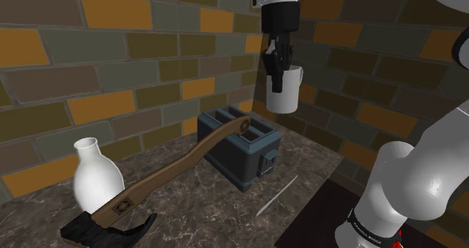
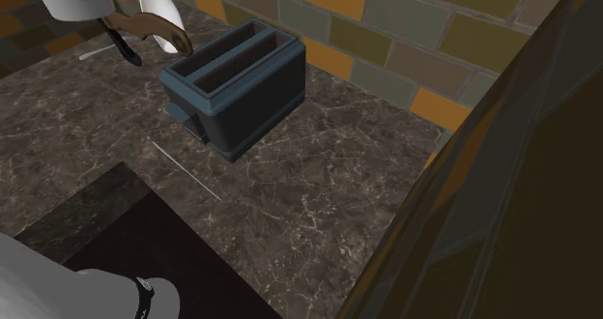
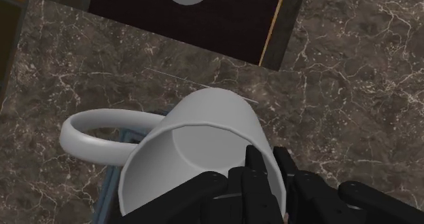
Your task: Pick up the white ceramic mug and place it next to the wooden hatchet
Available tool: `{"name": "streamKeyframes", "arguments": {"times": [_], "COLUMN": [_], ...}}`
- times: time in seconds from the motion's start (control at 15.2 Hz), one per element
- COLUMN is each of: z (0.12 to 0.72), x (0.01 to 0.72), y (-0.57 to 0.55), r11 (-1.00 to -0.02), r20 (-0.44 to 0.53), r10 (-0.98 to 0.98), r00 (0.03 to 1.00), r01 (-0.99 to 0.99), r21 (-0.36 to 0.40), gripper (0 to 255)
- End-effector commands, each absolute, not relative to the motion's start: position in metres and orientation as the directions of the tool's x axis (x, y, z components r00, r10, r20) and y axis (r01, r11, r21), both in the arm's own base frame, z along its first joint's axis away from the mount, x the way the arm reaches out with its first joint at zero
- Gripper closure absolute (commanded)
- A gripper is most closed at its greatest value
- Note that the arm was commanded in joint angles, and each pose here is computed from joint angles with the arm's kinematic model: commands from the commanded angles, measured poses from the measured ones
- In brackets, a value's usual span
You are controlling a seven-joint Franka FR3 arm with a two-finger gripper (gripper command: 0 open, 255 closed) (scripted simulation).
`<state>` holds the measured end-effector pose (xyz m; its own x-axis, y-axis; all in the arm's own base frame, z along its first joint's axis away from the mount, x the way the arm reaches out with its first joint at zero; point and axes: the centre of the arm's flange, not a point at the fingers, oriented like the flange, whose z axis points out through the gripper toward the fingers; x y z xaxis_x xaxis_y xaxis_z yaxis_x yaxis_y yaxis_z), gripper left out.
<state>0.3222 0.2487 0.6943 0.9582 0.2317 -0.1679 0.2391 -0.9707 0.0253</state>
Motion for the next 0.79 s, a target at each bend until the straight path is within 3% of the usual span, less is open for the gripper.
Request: {"name": "streamKeyframes", "arguments": {"times": [0.0,0.73], "z": [0.692,0.692], "x": [0.313,0.262], "y": [0.274,0.416], "r11": [-0.971,-0.971], "r20": [-0.168,-0.168], "r10": [0.23,0.23], "r00": [0.959,0.959], "r01": [0.237,0.237], "r21": [0.025,0.025], "gripper": [255,255]}}
